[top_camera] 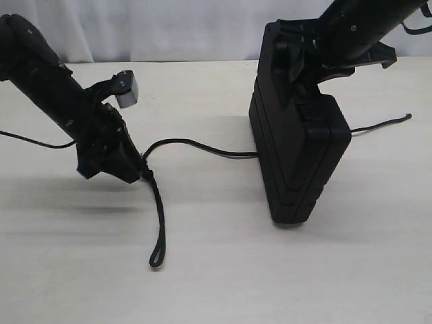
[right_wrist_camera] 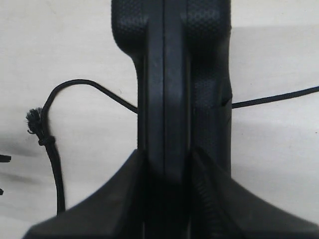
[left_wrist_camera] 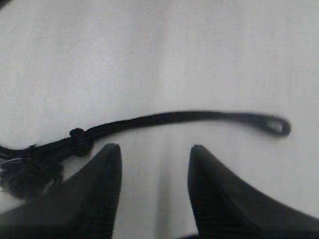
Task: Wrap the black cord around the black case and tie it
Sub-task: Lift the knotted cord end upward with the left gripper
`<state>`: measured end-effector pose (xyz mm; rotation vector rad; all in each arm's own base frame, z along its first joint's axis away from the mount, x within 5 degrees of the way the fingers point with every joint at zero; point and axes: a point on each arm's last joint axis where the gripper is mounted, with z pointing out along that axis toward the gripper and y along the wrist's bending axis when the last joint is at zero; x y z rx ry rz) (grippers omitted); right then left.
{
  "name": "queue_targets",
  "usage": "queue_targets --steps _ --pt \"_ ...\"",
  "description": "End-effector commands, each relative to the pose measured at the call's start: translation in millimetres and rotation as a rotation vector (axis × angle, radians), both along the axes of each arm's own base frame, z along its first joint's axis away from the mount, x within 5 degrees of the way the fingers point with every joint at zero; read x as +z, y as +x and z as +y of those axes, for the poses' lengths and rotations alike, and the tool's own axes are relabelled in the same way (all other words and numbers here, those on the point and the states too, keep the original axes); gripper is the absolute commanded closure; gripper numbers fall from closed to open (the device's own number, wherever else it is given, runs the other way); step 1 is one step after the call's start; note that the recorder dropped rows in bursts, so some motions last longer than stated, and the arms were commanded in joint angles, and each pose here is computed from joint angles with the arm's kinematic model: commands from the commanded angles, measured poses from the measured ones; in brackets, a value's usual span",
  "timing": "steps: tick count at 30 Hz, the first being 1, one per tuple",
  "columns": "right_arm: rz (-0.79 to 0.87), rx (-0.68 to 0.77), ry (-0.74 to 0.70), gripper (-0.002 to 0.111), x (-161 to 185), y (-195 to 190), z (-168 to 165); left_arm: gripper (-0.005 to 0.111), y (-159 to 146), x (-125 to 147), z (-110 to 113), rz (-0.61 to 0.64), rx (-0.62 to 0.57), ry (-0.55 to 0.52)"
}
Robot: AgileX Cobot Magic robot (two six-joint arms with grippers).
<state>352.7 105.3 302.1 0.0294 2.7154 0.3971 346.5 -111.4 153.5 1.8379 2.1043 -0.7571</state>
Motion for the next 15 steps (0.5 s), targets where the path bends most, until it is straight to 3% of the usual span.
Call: queue_targets --steps 1,4,7,15 --pt "-0.010 -0.004 0.024 0.104 4 -2 0 0.069 5 -8 1 -0.288 -0.399 0.144" --pt "-0.010 -0.004 0.024 0.104 4 -2 0 0.068 14 -14 -24 -0.474 -0.444 0.203" --pt "-0.010 -0.004 0.024 0.104 4 -2 0 0.065 6 -33 -52 -0.571 -0.763 0.311" --pt "-0.010 -0.004 0.024 0.104 4 -2 0 0.065 11 -42 -55 -0.618 -0.789 0.376"
